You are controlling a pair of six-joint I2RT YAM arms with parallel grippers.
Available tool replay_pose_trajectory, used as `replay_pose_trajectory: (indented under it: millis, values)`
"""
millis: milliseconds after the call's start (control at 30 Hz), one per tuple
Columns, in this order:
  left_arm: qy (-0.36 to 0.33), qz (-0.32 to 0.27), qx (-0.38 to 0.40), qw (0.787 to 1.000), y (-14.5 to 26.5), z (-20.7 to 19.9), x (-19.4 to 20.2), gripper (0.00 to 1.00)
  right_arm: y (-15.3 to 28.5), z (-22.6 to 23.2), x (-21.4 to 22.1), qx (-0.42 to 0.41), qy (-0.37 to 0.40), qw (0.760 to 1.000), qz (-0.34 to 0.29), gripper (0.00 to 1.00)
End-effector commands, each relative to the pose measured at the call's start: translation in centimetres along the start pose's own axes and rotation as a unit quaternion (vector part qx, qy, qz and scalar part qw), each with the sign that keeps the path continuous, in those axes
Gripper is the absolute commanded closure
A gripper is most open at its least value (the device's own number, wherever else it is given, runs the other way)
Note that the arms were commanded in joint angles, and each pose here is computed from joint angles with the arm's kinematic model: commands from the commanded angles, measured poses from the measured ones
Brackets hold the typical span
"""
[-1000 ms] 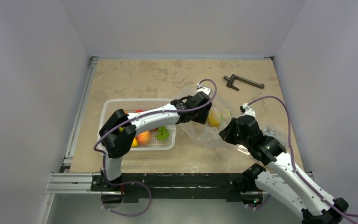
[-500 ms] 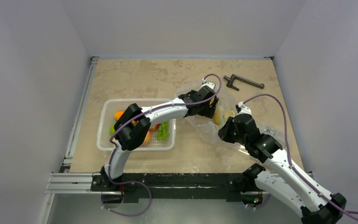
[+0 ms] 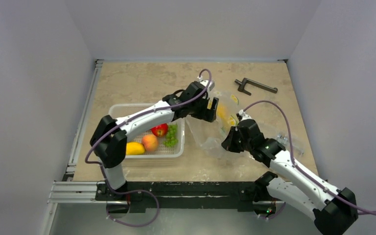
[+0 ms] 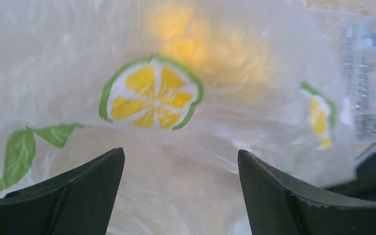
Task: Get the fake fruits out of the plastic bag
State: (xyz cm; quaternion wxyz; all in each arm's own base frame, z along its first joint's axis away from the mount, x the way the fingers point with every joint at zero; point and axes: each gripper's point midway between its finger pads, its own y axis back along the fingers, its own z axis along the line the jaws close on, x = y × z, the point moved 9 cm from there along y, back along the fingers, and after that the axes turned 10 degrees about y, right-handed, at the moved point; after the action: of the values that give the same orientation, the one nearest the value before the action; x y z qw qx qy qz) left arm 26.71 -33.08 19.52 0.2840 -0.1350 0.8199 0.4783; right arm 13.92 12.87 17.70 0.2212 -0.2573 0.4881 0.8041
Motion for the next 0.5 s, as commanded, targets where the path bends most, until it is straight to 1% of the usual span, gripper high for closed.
replay_pose_trajectory:
  millis: [0, 100, 133, 167, 233, 300, 333, 400, 433, 467]
  values:
    - [-0.015, 0.028, 0.080, 0.996, 4.1, -1.0, -0.5, 0.15, -1.2, -0.6, 2.3, 0.006, -0.032, 0.998, 0.063, 0.99]
    - [-0.001, 0.034, 0.121, 0.992, 5.4, -1.3, 0.4, 0.17, -0.6, -1.1, 2.0, 0.041, -0.025, 0.997, 0.059, 0.89]
    - [0.004, 0.034, 0.142, 0.989, 5.9, -1.6, 0.6, 0.18, -0.2, -1.1, 1.6, 0.049, -0.024, 0.997, 0.049, 0.83]
    - [0.008, 0.031, 0.153, 0.988, 6.4, -1.8, 0.9, 0.19, 0.3, -1.1, 1.0, 0.060, -0.020, 0.997, 0.033, 0.75]
    - [0.012, 0.025, 0.166, 0.986, 7.5, -2.0, 1.6, 0.19, 1.3, -0.7, 0.0, 0.050, -0.015, 0.999, 0.008, 0.59]
    - [0.018, 0.016, 0.178, 0.984, 8.6, -2.2, 2.2, 0.19, 2.3, -0.2, -1.0, 0.047, -0.012, 0.999, -0.011, 0.39]
    - [0.021, 0.010, 0.183, 0.983, 9.2, -2.1, 2.5, 0.19, 2.9, 0.1, -1.7, 0.041, -0.002, 0.999, -0.021, 0.31]
    - [0.029, -0.006, 0.192, 0.981, 10.4, -1.7, 2.9, 0.19, 4.1, 0.7, -3.1, 0.037, 0.021, 0.998, -0.038, 0.17]
    - [0.033, -0.014, 0.194, 0.980, 11.0, -1.4, 3.2, 0.19, 4.7, 1.1, -3.9, 0.033, 0.035, 0.998, -0.048, 0.12]
    - [0.035, -0.023, 0.196, 0.980, 11.8, -1.2, 3.4, 0.19, 5.1, 1.4, -4.6, 0.034, 0.048, 0.997, -0.052, 0.10]
